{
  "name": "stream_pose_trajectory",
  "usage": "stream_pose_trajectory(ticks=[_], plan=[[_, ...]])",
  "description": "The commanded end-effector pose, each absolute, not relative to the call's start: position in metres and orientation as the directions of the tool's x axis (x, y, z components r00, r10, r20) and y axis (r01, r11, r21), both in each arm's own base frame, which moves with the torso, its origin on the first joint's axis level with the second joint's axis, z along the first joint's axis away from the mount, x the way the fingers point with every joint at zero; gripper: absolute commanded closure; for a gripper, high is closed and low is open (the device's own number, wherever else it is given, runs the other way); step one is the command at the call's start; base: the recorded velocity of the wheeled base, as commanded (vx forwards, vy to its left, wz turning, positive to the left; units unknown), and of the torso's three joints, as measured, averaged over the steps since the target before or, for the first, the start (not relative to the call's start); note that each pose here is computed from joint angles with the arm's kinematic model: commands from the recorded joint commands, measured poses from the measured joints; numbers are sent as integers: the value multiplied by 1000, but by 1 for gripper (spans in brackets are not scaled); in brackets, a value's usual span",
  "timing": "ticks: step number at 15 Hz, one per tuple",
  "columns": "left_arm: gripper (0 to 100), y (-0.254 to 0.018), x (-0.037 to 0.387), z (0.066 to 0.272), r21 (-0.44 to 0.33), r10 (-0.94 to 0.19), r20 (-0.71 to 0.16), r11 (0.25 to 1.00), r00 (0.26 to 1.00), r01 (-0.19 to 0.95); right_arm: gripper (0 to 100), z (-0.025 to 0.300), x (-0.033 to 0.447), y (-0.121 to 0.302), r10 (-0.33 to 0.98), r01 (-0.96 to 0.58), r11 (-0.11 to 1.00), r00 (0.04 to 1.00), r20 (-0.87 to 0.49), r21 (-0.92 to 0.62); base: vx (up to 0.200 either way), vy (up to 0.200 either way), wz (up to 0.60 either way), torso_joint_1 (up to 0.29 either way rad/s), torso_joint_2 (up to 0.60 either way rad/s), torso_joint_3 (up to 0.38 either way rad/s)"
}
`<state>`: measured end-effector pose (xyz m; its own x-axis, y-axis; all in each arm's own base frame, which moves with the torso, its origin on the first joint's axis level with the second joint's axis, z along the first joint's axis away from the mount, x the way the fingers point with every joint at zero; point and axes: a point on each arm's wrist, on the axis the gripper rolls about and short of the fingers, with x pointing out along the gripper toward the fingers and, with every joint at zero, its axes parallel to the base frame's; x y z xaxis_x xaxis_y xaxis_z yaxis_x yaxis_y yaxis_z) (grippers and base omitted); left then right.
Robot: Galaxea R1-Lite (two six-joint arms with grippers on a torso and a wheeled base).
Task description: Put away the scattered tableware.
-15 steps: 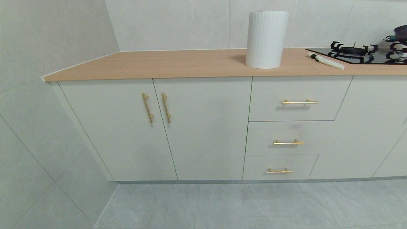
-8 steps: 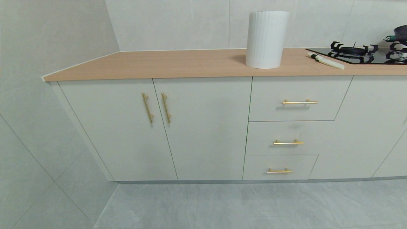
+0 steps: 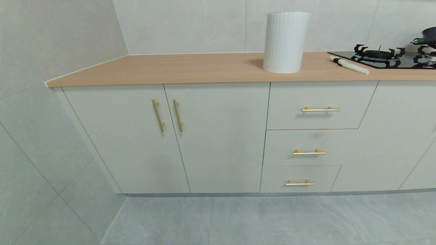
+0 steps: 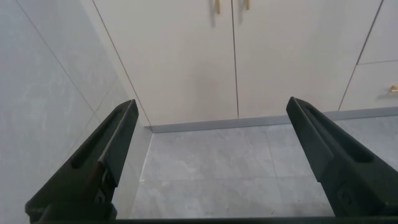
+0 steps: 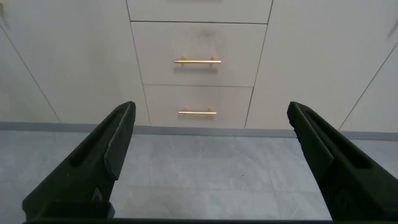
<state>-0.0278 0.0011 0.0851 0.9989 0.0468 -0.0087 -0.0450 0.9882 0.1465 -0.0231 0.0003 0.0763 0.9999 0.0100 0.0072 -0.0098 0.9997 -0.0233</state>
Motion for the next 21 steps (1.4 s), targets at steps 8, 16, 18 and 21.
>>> stream_pose_trajectory(ticks=[8, 16, 18, 21], plan=[[0, 1, -28, 86, 135, 43, -8, 990, 999, -42, 0, 76, -23, 0, 11, -11, 1000, 1000, -2, -23, 50, 0, 0, 0, 1, 0], [0, 1, -28, 86, 129, 43, -8, 991, 999, -42, 0, 76, -23, 0, 12, -12, 1000, 1000, -2, -18, 200, 0, 0, 4, 2, 2], [0, 1, -28, 86, 129, 44, -8, 991, 999, -43, 0, 76, -23, 0, 14, -14, 1000, 1000, -2, -18, 200, 0, 0, 10, 0, -2], [0, 1, -28, 86, 127, 43, -8, 991, 999, -42, 0, 76, -23, 0, 14, -14, 1000, 1000, 0, -18, 200, 0, 0, 7, 1, 4]])
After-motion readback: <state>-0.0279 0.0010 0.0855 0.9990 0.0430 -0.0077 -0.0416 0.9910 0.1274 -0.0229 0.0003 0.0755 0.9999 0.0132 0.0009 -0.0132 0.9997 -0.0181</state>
